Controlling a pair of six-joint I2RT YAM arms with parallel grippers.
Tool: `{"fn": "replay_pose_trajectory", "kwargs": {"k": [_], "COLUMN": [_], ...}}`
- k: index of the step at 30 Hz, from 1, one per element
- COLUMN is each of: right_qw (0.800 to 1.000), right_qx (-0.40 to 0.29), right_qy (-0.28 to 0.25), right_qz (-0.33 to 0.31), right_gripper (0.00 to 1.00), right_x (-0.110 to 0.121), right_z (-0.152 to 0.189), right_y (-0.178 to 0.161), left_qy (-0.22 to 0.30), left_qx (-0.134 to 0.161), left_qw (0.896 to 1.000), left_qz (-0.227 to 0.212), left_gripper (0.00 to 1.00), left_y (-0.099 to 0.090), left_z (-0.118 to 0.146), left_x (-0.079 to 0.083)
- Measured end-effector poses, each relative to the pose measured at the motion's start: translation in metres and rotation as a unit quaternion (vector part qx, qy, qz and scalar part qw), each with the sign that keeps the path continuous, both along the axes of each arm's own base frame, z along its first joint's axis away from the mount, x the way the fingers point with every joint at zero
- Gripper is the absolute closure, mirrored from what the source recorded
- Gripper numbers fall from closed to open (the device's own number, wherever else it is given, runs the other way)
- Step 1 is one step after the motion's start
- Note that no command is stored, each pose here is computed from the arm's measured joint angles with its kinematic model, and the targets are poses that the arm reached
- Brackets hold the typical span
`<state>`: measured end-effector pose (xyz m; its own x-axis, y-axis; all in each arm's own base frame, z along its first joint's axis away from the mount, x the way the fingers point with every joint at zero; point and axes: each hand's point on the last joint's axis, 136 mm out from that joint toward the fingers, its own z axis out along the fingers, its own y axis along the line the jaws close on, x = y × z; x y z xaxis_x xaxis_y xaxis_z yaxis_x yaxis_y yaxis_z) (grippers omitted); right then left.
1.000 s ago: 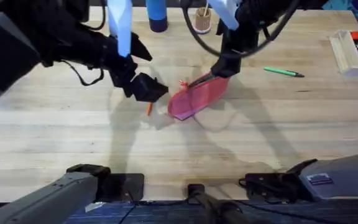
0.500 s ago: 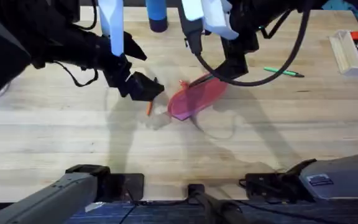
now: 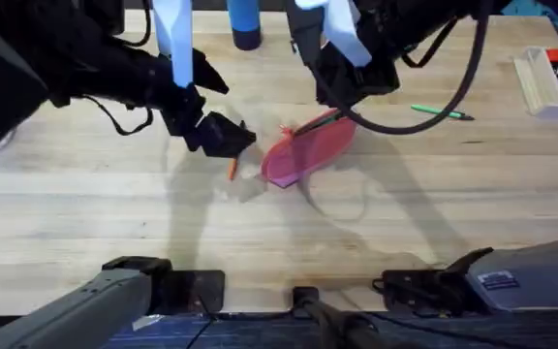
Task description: Unzip the bag, pick up the pens from the table one at a time and place them inside, then zip the bag closed.
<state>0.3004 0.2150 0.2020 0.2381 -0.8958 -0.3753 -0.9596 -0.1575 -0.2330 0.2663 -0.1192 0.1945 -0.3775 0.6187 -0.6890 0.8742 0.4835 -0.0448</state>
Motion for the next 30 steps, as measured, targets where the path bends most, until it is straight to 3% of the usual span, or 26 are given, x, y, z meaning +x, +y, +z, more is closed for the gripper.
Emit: {"fn": "replay_pose_trajectory", "kwargs": {"k": [6,18,30], "right_qw": [0.999,0.991,0.992], "right_qx": [0.003,-0.002,-0.039], "right_qy": [0.019,-0.050,-0.043], "right_qz": [-0.043,-0.124,-0.113], "right_gripper": [0.973,0.973,0.974], "right_x": [-0.002,0.017,0.010], "right_z": [0.010,0.079,0.074], "right_y": [-0.002,-0.018,-0.028], "left_qy": [0.000,0.000,0.000], "left_qx": [0.000,0.000,0.000], "left_qw": [1.000,1.000,1.000], "left_qz": [0.000,0.000,0.000], "left_gripper": [0.007,0.007,0.007], "left_y": [0.000,0.000,0.000], "left_z": [0.000,0.000,0.000], "left_x": [0.000,0.000,0.000]}}
